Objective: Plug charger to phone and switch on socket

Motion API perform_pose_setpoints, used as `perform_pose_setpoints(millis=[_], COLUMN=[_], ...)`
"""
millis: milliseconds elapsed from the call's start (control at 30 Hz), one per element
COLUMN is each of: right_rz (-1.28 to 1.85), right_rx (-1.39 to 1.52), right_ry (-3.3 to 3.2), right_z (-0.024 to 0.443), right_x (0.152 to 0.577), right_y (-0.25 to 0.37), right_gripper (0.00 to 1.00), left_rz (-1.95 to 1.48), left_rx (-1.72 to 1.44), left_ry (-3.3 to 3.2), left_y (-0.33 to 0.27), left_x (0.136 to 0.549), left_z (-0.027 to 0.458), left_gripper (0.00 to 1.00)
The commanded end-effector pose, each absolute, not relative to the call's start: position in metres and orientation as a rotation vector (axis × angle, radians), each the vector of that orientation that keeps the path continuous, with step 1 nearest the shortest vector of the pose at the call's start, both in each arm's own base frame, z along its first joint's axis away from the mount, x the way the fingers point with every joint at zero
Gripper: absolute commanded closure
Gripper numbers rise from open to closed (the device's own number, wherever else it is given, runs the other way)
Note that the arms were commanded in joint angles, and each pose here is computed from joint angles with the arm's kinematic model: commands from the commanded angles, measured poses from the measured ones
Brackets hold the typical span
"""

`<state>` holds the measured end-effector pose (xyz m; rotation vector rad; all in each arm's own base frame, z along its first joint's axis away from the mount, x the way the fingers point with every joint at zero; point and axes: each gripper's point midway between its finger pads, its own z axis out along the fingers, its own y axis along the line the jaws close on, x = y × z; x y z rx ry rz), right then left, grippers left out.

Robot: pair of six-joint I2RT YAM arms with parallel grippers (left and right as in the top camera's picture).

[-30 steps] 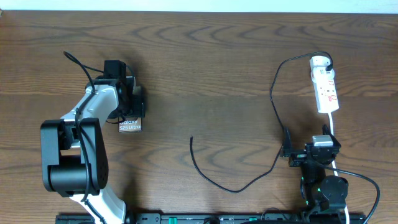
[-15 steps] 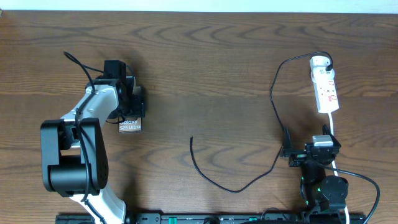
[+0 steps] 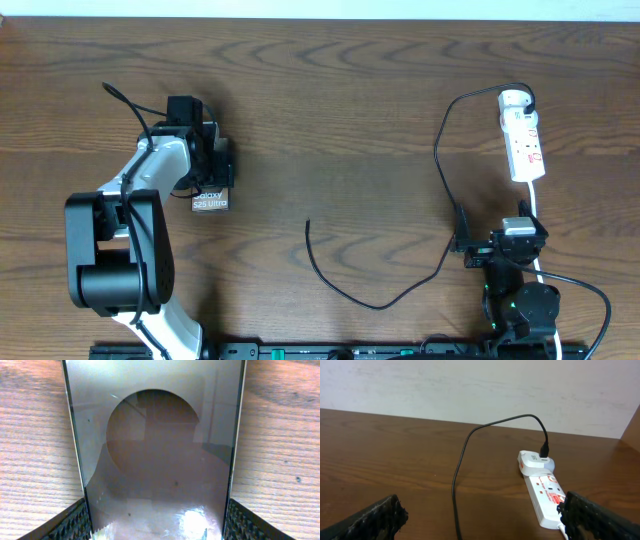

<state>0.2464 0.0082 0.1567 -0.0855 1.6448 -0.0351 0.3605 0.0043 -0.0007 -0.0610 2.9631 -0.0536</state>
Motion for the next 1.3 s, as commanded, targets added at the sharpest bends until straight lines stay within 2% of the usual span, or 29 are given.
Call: perform_pose_setpoints(millis=[0,533,1267], right_rz=[-0.044,-0.044,-0.044], right_rx=[-0.092,-0.092,-0.092], right_ry=[1.645,1.645,1.645], right_z=[0.156,0.156,0.156], right_x=[0.246,0.246,0.246], right_y=[0.007,0.007,0.007], right_gripper=[0.01,0.01,0.01], left_rz=[-0.137,-0.211,-0.241], left_rx=[-0.053,-0.042,-0.048], left_ry=[2.907,2.796,2.737], left_y=[-0.006,-0.015,-0.019], left_x=[0.371,0.379,0.383], left_z=[0.017,0.055,0.076], left_gripper=[0.93,0.93,0.93])
